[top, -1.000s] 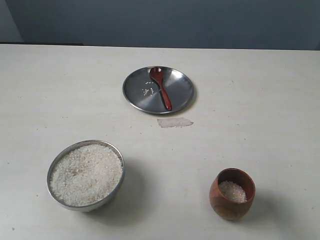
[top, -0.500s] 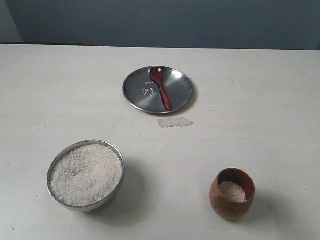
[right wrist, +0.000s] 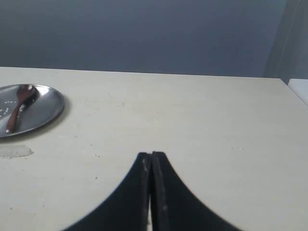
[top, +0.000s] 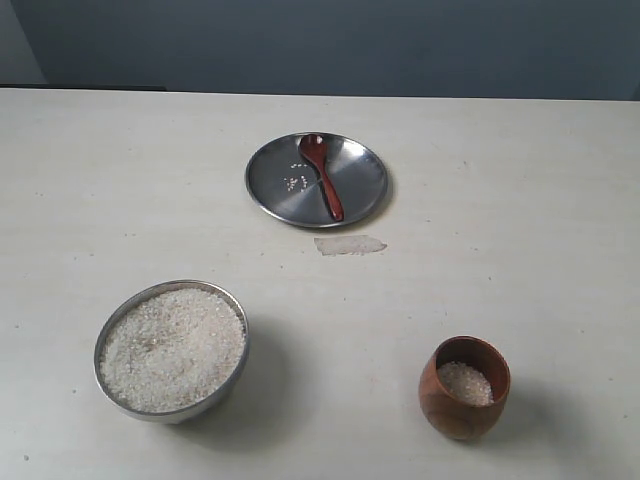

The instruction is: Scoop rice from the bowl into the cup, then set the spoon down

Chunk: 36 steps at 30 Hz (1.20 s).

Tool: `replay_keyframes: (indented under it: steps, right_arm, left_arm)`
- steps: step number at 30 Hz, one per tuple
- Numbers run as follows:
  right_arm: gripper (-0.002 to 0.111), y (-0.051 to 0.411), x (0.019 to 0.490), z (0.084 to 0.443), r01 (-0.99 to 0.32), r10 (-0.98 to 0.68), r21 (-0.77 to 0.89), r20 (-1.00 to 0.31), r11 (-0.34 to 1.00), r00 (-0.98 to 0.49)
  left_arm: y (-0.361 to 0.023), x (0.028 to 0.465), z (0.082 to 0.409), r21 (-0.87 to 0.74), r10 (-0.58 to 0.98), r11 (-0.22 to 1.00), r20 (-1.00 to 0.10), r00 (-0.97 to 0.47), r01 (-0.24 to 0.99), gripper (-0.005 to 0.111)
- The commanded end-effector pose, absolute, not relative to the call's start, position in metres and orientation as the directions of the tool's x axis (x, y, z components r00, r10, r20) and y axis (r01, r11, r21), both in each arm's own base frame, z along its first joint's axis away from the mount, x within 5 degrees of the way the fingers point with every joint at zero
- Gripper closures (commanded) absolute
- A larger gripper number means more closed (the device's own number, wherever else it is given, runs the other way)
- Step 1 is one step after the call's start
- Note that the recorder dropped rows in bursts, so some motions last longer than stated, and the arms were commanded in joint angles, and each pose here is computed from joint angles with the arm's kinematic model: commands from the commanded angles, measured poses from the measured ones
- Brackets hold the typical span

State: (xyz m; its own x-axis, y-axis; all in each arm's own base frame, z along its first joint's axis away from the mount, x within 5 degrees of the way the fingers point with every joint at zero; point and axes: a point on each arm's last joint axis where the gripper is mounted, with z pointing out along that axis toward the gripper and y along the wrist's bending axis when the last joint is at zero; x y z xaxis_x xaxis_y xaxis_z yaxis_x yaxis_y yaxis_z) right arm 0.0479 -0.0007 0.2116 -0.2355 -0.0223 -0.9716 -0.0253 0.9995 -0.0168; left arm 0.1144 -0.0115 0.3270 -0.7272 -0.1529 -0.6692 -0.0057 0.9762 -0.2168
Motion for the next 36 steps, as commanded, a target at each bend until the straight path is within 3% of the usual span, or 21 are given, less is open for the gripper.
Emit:
replay_keyframes:
  steps: [1, 26, 36]
  right_arm:
    - [0.108, -0.001, 0.048, 0.210, -0.020, -0.027, -0.023, -0.972, 1.000, -0.233]
    - [0.108, -0.001, 0.048, 0.210, -0.019, -0.025, -0.022, -0.972, 1.000, -0.233]
    - [0.108, -0.001, 0.048, 0.210, -0.019, -0.025, -0.022, -0.972, 1.000, -0.233]
  left_arm:
    - [-0.011, 0.115, 0.329, -0.209, -0.151, 0.978, -0.677, -0.720, -0.008, 0.106]
    - [-0.011, 0.114, 0.329, -0.209, -0.150, 0.978, -0.680, -0.718, -0.007, 0.106]
    - [-0.011, 0.070, 0.347, -0.175, -0.130, 0.984, -0.815, -0.565, 0.026, 0.106]
